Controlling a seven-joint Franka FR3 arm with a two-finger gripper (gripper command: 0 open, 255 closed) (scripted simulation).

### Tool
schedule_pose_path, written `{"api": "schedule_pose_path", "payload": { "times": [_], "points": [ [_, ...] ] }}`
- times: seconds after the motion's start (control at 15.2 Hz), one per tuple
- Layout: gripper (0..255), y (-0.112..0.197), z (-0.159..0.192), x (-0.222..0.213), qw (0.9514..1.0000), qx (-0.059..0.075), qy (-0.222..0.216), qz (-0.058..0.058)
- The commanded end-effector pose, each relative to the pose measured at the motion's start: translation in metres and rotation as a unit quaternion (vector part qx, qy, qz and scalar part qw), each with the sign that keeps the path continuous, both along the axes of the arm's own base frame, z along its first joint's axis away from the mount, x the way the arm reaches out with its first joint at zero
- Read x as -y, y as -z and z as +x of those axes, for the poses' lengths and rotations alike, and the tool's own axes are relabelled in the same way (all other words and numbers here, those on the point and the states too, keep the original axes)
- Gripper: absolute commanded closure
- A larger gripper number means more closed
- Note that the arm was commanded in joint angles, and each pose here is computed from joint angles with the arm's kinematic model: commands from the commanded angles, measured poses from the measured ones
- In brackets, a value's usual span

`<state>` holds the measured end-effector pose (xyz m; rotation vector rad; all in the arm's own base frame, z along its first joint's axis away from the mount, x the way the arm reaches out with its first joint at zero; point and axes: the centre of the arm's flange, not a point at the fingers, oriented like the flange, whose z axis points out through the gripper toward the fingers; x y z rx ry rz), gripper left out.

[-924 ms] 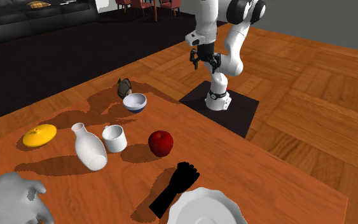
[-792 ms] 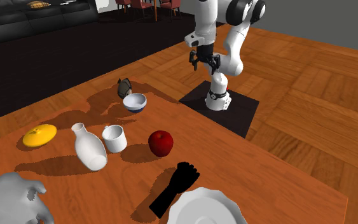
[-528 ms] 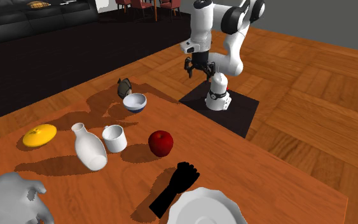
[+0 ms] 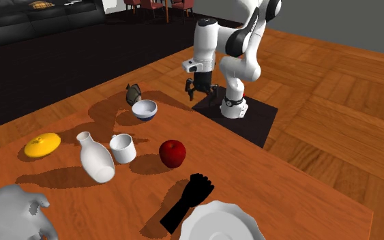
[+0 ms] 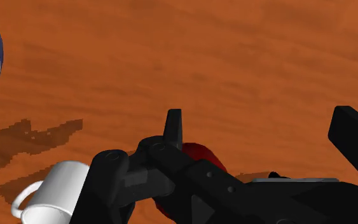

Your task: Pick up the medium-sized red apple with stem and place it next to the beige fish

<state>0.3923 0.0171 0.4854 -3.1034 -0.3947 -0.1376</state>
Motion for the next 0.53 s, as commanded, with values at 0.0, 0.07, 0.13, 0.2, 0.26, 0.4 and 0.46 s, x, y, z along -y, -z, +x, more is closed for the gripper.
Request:
{"api": "schedule_pose_path", "payload": {
  "times": [0.0, 0.07, 0.13, 0.2, 0.26, 0.4, 0.46],
  "points": [
    [0, 0.009, 0.018, 0.002, 0.9997, 0.024, -0.005, 0.003],
    [0, 0.014, 0.027, 0.003, 0.9994, 0.034, -0.008, 0.005],
    [0, 0.019, 0.036, 0.003, 0.9989, 0.045, -0.011, 0.007],
    [0, 0.024, 0.045, 0.004, 0.9983, 0.056, -0.014, 0.008],
    [0, 0.029, 0.055, 0.004, 0.9976, 0.066, -0.016, 0.01],
    [0, 0.038, 0.074, 0.005, 0.9959, 0.087, -0.022, 0.014],
    [0, 0.042, 0.083, 0.005, 0.9948, 0.098, -0.025, 0.015]
  ]
}}
